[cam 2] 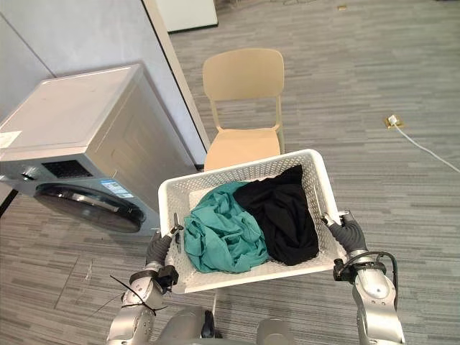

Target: Pick up the laundry basket with both hands and put the clothes into the washing machine.

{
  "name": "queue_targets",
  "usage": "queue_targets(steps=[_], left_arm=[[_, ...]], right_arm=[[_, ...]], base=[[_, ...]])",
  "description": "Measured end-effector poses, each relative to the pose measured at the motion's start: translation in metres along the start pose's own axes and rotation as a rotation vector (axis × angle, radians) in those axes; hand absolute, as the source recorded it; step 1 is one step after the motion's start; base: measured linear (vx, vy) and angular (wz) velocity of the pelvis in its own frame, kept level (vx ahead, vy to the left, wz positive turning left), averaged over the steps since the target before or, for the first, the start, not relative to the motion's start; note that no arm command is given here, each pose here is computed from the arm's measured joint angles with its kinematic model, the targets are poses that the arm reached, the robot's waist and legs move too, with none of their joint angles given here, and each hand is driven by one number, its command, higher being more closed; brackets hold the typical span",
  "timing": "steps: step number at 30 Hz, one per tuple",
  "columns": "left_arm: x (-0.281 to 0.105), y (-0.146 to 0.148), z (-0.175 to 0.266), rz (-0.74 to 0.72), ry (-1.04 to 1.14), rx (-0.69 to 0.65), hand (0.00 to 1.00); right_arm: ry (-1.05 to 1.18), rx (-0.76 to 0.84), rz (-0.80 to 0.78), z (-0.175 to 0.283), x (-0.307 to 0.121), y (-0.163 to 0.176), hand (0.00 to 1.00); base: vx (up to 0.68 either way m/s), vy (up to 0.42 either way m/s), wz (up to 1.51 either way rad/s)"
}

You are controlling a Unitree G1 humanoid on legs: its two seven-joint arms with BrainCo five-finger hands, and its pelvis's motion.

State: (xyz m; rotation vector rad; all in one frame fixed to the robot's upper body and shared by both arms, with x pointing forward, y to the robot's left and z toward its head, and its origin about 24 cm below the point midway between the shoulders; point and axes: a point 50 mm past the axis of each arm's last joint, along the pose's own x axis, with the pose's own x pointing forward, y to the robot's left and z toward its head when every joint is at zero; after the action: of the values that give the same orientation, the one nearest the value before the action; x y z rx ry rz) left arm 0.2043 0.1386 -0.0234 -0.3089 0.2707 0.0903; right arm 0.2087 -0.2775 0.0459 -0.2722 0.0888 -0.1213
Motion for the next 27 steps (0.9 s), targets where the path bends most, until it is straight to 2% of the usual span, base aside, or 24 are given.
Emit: queue_targets(steps=[8, 13, 17, 21, 23, 27], left_arm=[[0.009, -0.001, 0.016, -0.021, -0.053, 0.042, 1.00], [0.009, 0.018, 0.024, 0.045, -0.077, 0.078, 1.00], [0.020, 0.016, 0.038, 0.019, -0.137, 0.114, 1.00], [0.030, 0.007, 0.025, -0.026, -0.061, 0.148, 1.00], [0.032, -0.015, 0.012, -0.067, -0.018, 0.099, 1.00], [0.045, -0.024, 0.023, -0.090, -0.046, 0.105, 1.00]], right_arm=[[-0.013, 0.038, -0.008, 0.002, 0.012, 0.007, 1.00], [-0.028, 0.064, 0.060, 0.005, 0.024, 0.032, 1.00], [-0.069, 0.082, 0.035, 0.010, 0.028, 0.034, 1.00], [0.031, 0.083, -0.018, -0.014, 0.017, 0.021, 1.00], [0.052, 0.025, -0.070, -0.014, 0.015, -0.004, 1.00], [0.023, 0.011, -0.081, -0.005, 0.022, -0.012, 1.00]], base=[[0.58, 0.398, -0.31], [0.34, 0.197, -0.63], [0.17, -0.059, -0.34], [0.14, -0.202, 0.72], [0.26, -0.199, 0.90], [0.09, -0.142, 0.52]])
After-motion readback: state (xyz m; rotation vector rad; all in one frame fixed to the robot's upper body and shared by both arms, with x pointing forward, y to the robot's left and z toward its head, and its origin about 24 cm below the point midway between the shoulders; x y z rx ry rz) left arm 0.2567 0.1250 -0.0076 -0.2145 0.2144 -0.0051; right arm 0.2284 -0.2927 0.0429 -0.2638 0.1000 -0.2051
